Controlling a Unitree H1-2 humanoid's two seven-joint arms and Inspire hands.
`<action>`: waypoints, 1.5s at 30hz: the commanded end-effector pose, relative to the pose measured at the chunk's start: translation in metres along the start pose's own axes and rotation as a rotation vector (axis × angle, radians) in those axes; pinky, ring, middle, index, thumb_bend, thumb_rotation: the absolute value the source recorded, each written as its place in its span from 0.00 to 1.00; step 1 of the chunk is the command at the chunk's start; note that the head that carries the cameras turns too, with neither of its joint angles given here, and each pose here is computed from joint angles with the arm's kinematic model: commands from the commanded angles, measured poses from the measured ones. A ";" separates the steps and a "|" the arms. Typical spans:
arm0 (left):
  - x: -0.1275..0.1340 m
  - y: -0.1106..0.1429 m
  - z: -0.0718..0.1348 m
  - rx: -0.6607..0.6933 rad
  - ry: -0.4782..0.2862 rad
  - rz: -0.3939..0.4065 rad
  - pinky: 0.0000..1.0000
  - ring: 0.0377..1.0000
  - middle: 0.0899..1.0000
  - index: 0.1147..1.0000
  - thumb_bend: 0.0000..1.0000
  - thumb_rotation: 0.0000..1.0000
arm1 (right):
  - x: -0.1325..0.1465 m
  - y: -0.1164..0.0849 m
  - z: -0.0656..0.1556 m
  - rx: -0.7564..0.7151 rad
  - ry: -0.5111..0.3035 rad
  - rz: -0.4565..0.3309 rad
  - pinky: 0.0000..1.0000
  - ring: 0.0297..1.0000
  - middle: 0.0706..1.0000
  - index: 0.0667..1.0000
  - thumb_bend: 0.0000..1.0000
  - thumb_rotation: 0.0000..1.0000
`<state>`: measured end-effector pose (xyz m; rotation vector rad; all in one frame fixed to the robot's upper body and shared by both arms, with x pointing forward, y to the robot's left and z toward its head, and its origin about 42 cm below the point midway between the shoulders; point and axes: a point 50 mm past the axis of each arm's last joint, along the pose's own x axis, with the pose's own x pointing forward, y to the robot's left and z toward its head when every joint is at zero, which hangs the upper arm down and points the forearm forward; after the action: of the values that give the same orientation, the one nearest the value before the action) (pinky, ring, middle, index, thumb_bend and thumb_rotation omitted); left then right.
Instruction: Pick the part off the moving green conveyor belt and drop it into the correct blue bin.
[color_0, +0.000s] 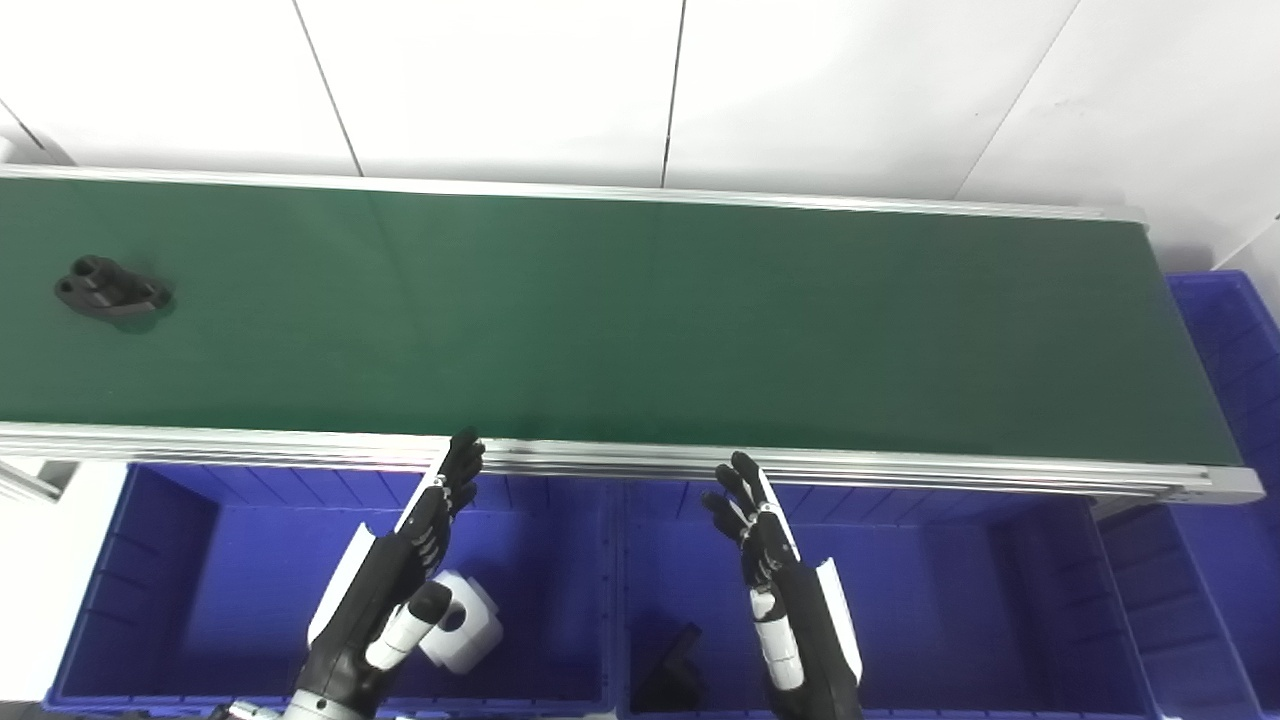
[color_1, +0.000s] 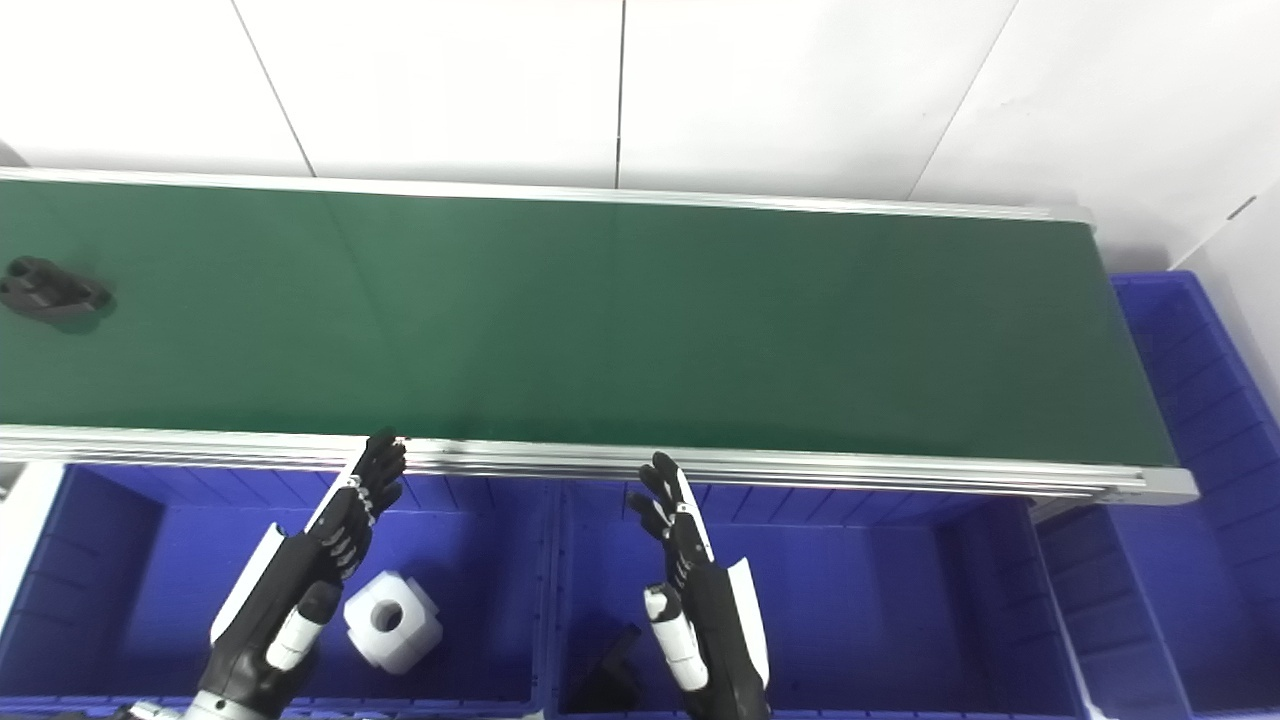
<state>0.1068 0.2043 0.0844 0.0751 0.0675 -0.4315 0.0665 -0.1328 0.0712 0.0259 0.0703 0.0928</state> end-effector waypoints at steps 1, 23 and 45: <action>-0.003 0.002 0.005 -0.003 -0.042 -0.007 1.00 1.00 1.00 1.00 1.00 0.93 | -0.001 0.004 0.004 0.008 -0.023 0.000 0.91 0.89 0.94 0.97 0.84 1.00; -0.007 -0.001 0.002 0.009 -0.037 -0.014 1.00 1.00 1.00 1.00 1.00 0.94 | -0.005 0.004 0.000 0.004 -0.009 0.007 0.91 0.90 0.94 0.97 0.84 1.00; -0.006 -0.008 -0.008 -0.006 -0.044 -0.001 0.99 1.00 1.00 1.00 1.00 0.93 | -0.007 -0.007 -0.015 -0.010 -0.002 0.007 0.92 0.90 0.95 0.98 0.82 1.00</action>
<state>0.0956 0.1993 0.0684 0.0577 0.0883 -0.4346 0.0571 -0.1420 0.0486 -0.0006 0.1411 0.1023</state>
